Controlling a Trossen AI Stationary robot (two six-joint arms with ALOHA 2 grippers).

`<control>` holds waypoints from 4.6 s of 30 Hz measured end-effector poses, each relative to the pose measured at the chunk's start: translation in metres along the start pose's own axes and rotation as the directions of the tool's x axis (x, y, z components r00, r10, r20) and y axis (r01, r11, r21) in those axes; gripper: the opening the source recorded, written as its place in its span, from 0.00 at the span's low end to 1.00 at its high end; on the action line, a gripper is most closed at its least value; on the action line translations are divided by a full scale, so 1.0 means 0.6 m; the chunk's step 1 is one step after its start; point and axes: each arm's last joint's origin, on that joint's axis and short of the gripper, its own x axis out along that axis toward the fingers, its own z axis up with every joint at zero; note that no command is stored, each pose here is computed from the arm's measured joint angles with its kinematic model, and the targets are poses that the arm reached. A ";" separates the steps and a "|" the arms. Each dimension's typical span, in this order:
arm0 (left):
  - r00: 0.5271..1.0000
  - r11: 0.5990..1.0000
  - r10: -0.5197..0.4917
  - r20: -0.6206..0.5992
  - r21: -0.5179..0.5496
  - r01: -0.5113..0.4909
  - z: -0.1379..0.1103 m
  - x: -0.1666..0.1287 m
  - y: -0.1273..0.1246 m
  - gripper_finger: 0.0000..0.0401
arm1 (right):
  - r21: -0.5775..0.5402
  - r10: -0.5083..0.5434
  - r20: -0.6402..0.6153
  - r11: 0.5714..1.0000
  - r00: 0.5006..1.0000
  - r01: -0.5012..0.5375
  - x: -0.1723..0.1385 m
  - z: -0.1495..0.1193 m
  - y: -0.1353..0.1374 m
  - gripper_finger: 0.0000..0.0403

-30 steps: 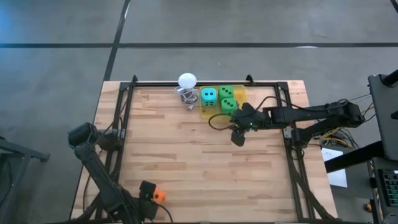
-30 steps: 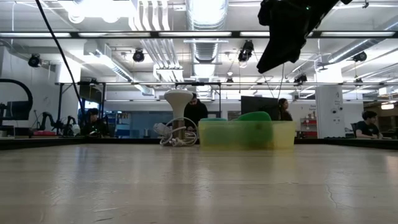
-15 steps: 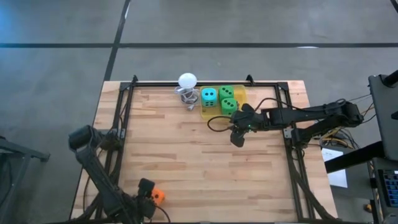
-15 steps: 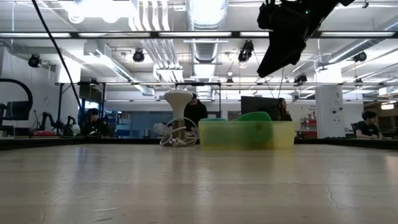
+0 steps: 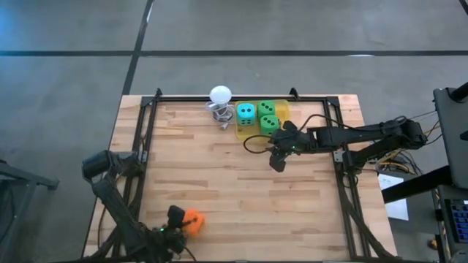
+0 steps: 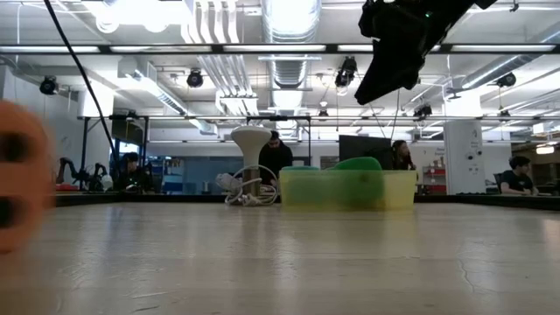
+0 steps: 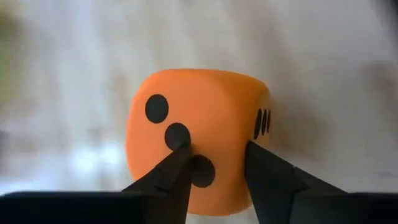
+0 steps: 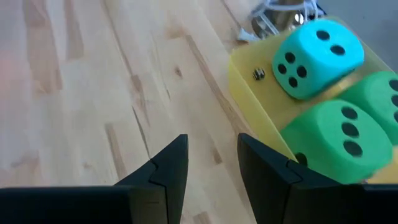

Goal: Pick & Place Dice
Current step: Put the large orange dice into the yellow bin

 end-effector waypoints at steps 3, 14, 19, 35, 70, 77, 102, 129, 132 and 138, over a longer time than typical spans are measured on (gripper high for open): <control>0.992 0.991 0.126 0.018 0.031 -0.127 0.003 0.024 0.019 0.32 | 0.006 0.017 0.020 1.000 1.000 -0.018 0.000 0.004 0.002 0.33; 0.962 0.959 0.273 -0.019 0.081 -0.270 0.032 0.124 0.129 0.31 | -0.026 0.092 0.036 0.995 0.995 -0.091 -0.002 0.006 0.013 0.33; 0.968 0.968 0.249 0.018 0.029 -0.250 0.047 0.159 0.203 0.31 | -0.116 0.106 0.026 0.988 0.994 -0.102 -0.002 -0.001 0.020 0.33; 0.976 0.985 0.130 0.172 -0.134 -0.108 0.043 0.209 0.377 0.30 | -0.352 0.224 0.093 0.919 0.970 -0.178 0.019 -0.021 0.027 0.33; 0.794 0.489 0.076 0.603 -0.717 0.497 -0.106 0.056 0.376 0.31 | -0.763 0.127 -0.073 0.632 0.989 -0.137 0.098 0.031 0.213 0.42; 0.784 0.488 0.094 0.613 -0.715 0.501 -0.128 0.056 0.372 0.31 | -0.729 0.046 -0.185 0.664 0.982 -0.168 0.141 0.056 0.255 0.50; 0.762 0.572 0.109 0.639 -0.667 0.477 -0.195 -0.008 0.387 0.31 | -0.783 -0.321 -0.226 0.622 0.920 0.024 0.282 0.013 0.299 0.52; 0.780 0.555 0.097 0.618 -0.684 0.473 -0.200 -0.006 0.385 0.31 | -0.736 -0.379 -0.217 0.669 0.900 0.105 0.301 0.013 0.295 0.09; 0.781 0.554 0.096 0.617 -0.685 0.473 -0.200 -0.005 0.385 0.31 | -0.722 -0.365 -0.227 0.685 0.903 0.096 0.287 0.029 0.296 0.09; 0.788 0.556 0.092 0.609 -0.688 0.466 -0.202 -0.004 0.384 0.31 | -0.724 -0.382 -0.259 0.685 0.887 0.083 0.267 0.051 0.295 0.07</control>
